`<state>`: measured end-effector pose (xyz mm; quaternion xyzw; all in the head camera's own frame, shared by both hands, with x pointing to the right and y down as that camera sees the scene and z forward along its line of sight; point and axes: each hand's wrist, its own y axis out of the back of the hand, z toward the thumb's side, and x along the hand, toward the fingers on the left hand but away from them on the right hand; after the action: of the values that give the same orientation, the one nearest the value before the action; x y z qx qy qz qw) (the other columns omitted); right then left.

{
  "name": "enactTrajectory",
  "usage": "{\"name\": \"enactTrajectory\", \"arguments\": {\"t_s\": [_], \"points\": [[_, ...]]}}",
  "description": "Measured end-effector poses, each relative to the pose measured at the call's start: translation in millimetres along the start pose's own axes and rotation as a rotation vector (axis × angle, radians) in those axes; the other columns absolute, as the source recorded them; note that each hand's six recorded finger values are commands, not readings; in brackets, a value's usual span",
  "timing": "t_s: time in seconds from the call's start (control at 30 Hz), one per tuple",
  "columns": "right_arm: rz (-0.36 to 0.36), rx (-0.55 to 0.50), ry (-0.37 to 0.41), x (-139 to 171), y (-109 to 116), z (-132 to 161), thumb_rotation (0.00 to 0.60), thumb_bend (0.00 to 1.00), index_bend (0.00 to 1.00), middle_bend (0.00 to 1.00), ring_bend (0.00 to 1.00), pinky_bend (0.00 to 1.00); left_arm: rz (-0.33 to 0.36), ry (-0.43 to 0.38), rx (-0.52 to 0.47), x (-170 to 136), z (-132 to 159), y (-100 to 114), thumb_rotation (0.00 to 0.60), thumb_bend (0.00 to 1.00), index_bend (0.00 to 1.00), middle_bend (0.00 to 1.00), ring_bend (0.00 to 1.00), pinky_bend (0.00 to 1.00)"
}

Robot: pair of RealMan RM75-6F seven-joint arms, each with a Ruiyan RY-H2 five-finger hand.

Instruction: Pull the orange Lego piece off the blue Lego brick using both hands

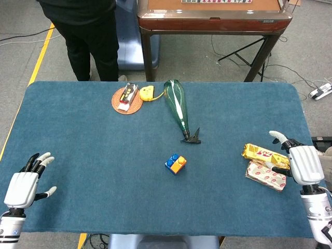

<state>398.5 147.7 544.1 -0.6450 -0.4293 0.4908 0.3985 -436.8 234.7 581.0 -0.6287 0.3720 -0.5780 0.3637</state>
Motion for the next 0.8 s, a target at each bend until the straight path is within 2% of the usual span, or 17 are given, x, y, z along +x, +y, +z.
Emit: {"name": "enactTrajectory", "arguments": {"t_s": [0.13, 0.2, 0.3, 0.37, 0.5, 0.8], "points": [[-0.007, 0.070, 0.042, -5, -3, 8, 0.600, 0.00, 0.31, 0.54, 0.59, 0.73, -0.001, 0.004, -0.004, -4, 0, -1, 0.600, 0.10, 0.23, 0.15, 0.10, 0.40], [-0.011, 0.072, 0.088, -10, -8, 20, 0.600, 0.00, 0.33, 0.60, 0.69, 0.79, -0.006, 0.003, 0.000, -8, 0, -2, 0.600, 0.10, 0.23, 0.15, 0.10, 0.41], [0.007, 0.048, 0.148, -19, -15, 36, 0.600, 0.00, 0.34, 0.76, 0.88, 0.94, -0.006, 0.013, 0.001, -11, -3, -3, 0.600, 0.10, 0.23, 0.16, 0.10, 0.42], [0.034, 0.037, 0.187, -26, -22, 48, 0.600, 0.00, 0.35, 0.88, 0.98, 1.00, -0.006, 0.017, -0.011, -11, -3, -3, 0.600, 0.10, 0.23, 0.16, 0.11, 0.44], [0.104, 0.034, 0.265, -38, -40, 74, 0.600, 0.00, 0.35, 0.99, 1.00, 1.00, 0.000, 0.013, -0.022, -13, -3, -4, 0.600, 0.10, 0.23, 0.17, 0.12, 0.45], [0.293, 0.094, 0.442, -61, -99, 150, 0.600, 0.00, 0.35, 1.00, 1.00, 1.00, 0.002, 0.022, -0.028, -17, -10, -7, 0.600, 0.10, 0.23, 0.17, 0.12, 0.47]]}}
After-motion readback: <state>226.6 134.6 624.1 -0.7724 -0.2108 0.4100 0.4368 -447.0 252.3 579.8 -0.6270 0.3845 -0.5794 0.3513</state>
